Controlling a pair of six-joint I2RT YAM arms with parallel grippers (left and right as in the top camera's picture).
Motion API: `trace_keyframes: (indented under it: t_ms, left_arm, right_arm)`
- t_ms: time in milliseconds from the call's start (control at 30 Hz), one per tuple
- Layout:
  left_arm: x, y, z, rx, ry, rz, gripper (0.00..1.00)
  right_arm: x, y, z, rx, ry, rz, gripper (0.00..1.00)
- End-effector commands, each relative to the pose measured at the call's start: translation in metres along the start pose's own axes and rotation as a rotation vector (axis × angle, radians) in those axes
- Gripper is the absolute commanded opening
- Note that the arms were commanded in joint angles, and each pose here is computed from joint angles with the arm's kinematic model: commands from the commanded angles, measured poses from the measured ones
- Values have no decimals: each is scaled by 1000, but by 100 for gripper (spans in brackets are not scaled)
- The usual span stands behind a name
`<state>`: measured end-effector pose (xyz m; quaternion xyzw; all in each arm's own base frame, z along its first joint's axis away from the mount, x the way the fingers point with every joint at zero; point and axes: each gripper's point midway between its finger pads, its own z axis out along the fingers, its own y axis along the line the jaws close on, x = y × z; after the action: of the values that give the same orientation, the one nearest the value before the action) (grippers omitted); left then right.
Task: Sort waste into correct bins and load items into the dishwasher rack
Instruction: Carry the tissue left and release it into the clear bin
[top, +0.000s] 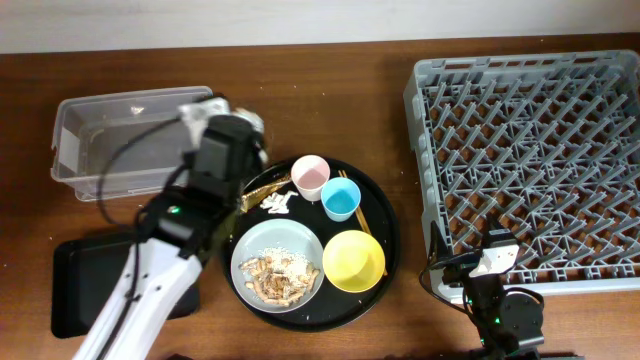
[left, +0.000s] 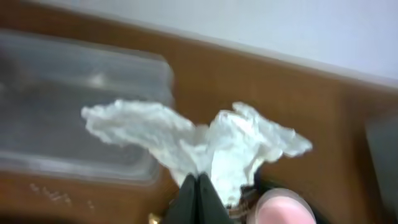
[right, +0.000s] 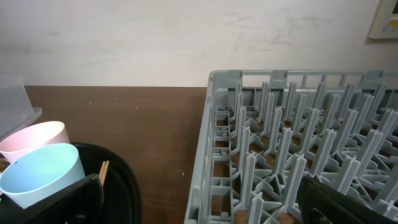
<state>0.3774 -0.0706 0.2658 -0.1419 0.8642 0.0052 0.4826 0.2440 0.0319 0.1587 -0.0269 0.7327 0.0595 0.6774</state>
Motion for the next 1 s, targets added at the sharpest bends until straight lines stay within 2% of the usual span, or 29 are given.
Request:
trace_keyframes:
  t_ms: [0,200,267,433,500,567,733,800,867,967]
  left_arm:
    - [-39,55,8,-203,-147,-95,1]
    - [-46,113,51,-357,-153,-168,2]
    - [-41,129,64,-401,-132,-176,7]
    - [-25,154,87,-468,-75,-182,51]
    - [-26,152,88,-454,-75,-183,76]
    - [-26,146,87,-425,-67,-168,86]
    - [-20,99,68,-195,10,-146,87]
    - [-15,55,36,40,69,-141,87]
    - [-8,26,4,196,115,-126,87]
    - [14,12,-25,259,194,-87,87]
  right_arm:
    - [3,-4,0,19,4,4,98]
    - [3,-4,0,19,4,4,98]
    - [3,-4,0,19,4,4,98]
    - [3,-4,0,19,4,4,98]
    - [3,-4,0,19,4,4,98]
    - [3,-4,0,19,4,4,98]
    - [3,-4,0,19,4,4,98]
    - [3,-4,0,19,4,4,98]
    - [3,-4,0,19,4,4,98]
    - [3,-4,0,19,4,4,98]
